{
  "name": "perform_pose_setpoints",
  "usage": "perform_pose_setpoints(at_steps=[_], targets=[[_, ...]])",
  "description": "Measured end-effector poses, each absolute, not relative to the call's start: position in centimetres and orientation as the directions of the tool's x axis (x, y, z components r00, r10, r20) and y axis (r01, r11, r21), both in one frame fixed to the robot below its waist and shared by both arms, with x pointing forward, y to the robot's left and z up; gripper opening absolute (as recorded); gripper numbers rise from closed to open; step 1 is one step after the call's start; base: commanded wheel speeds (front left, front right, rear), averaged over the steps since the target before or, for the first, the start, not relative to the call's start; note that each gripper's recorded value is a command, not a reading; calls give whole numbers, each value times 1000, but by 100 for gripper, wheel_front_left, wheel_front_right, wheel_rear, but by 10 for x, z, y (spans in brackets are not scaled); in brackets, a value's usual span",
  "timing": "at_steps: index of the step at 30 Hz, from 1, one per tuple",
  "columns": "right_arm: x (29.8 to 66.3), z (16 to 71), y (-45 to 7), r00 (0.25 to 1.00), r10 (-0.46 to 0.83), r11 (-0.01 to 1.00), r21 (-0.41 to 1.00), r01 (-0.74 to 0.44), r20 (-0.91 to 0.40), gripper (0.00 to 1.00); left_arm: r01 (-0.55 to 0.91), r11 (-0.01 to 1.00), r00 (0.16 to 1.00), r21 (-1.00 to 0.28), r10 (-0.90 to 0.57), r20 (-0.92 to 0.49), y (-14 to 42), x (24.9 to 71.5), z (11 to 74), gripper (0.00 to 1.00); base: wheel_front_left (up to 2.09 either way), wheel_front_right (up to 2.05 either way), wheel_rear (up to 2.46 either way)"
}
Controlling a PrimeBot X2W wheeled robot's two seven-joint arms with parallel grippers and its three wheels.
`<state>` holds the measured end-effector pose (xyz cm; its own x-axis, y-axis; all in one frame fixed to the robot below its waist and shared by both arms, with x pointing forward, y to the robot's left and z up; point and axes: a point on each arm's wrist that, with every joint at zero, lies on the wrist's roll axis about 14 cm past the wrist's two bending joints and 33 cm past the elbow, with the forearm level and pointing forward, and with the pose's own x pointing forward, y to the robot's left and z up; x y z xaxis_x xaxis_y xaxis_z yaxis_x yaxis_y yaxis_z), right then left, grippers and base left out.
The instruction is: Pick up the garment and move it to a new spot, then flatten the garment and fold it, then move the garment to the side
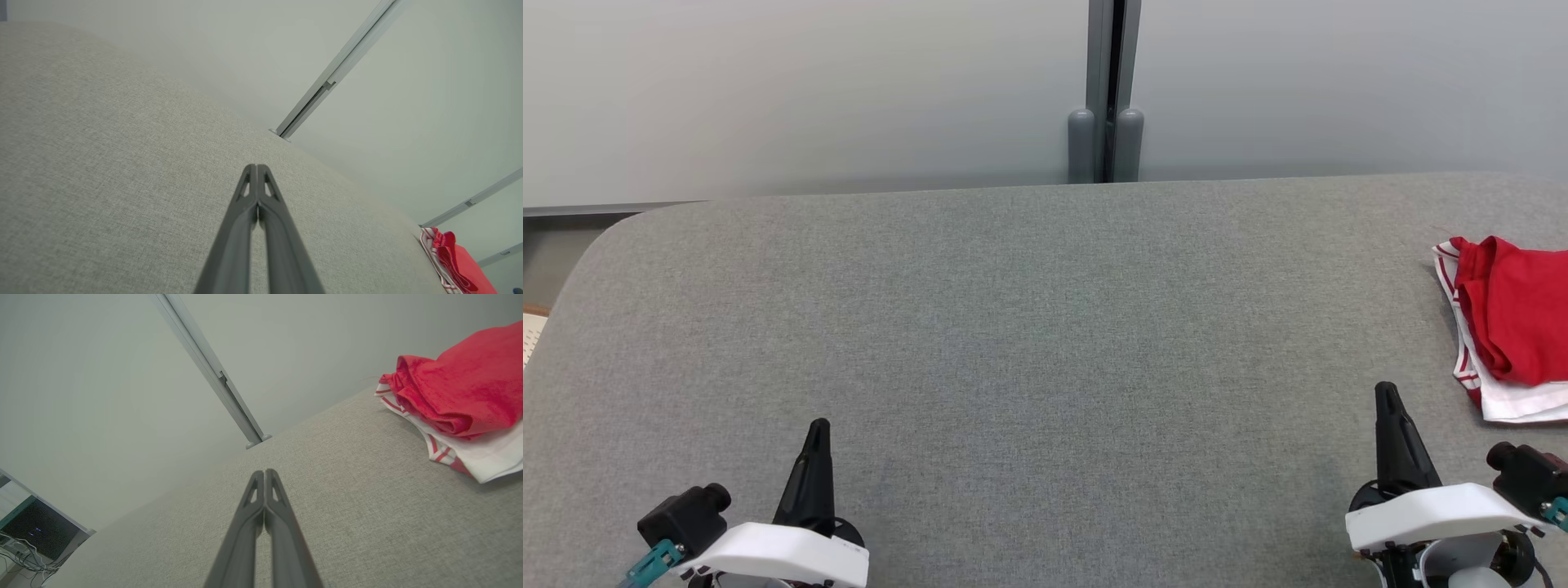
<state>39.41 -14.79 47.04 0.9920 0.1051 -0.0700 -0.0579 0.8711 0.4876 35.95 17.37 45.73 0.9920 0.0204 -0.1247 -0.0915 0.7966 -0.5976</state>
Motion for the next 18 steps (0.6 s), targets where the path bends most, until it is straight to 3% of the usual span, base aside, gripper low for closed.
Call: perform_pose_setpoints(at_steps=[18], targets=[[394, 474, -163, 995, 56, 717, 696, 20, -86, 0, -126, 634, 990, -763, 31, -137, 183, 365, 462, 0, 0, 0, 0]])
